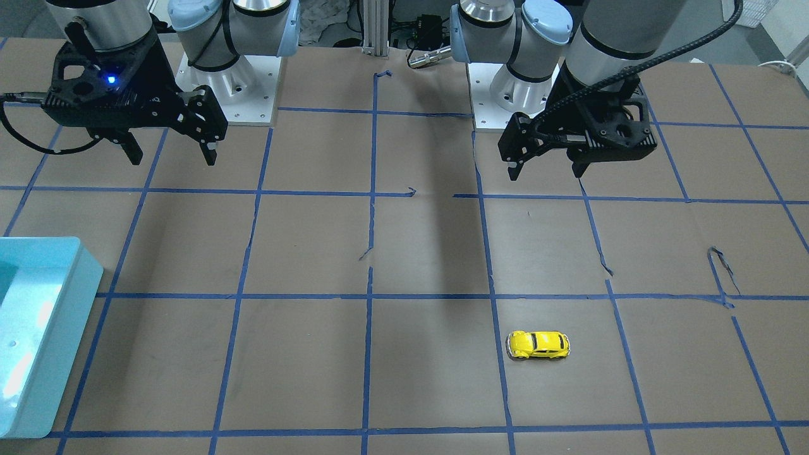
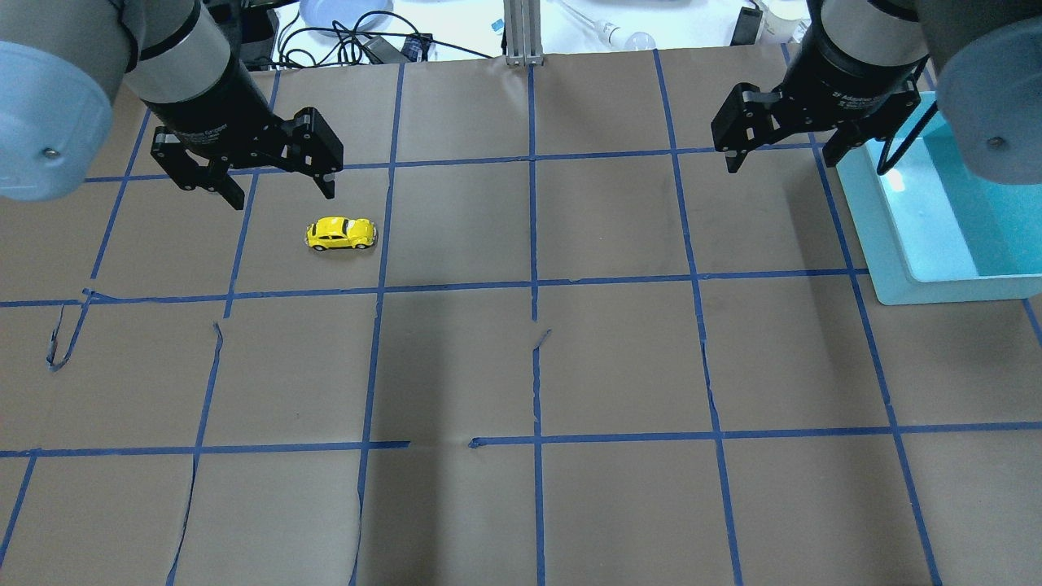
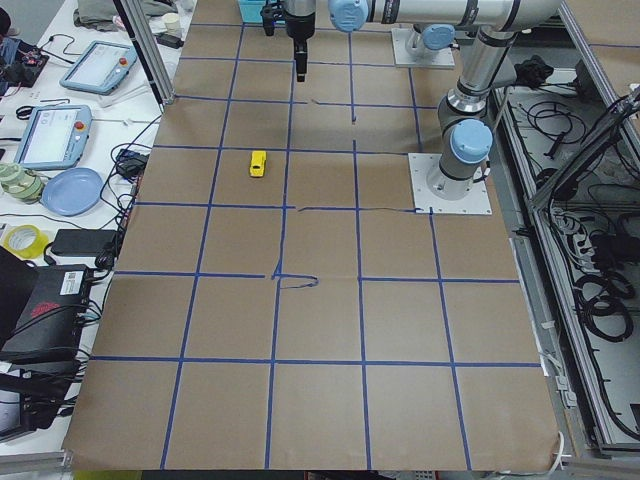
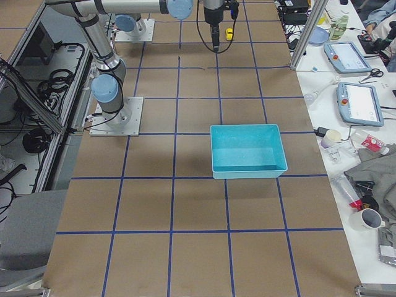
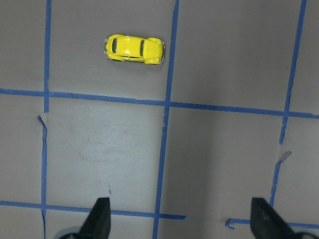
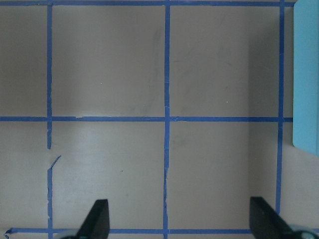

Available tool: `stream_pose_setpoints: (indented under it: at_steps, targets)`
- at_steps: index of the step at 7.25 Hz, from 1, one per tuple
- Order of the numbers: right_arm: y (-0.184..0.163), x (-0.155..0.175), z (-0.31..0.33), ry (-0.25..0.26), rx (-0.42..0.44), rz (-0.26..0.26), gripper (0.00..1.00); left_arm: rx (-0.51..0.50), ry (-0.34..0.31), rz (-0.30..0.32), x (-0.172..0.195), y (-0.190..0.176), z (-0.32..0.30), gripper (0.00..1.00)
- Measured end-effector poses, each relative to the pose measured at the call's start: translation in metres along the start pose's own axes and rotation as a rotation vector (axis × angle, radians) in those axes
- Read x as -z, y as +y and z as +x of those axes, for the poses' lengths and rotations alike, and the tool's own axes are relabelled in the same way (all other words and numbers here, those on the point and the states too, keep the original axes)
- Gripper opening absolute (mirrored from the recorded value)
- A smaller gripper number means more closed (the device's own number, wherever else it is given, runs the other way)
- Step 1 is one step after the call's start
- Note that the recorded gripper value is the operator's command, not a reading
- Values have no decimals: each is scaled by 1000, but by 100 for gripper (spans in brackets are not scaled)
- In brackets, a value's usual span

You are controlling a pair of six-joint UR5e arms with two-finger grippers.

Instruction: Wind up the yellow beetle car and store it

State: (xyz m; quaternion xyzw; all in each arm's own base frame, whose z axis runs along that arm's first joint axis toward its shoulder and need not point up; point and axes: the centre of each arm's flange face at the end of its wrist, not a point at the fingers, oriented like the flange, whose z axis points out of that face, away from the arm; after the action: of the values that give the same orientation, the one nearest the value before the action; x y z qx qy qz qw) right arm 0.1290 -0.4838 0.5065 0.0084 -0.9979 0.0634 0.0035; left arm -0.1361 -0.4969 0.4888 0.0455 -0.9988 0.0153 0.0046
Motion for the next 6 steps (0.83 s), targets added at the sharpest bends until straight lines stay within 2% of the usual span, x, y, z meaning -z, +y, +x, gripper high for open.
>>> stream_pose_setpoints:
  at_steps: [6]
  targets:
    - [0, -1, 1, 2, -1, -2, 100, 0, 0, 1, 1, 2, -3, 100]
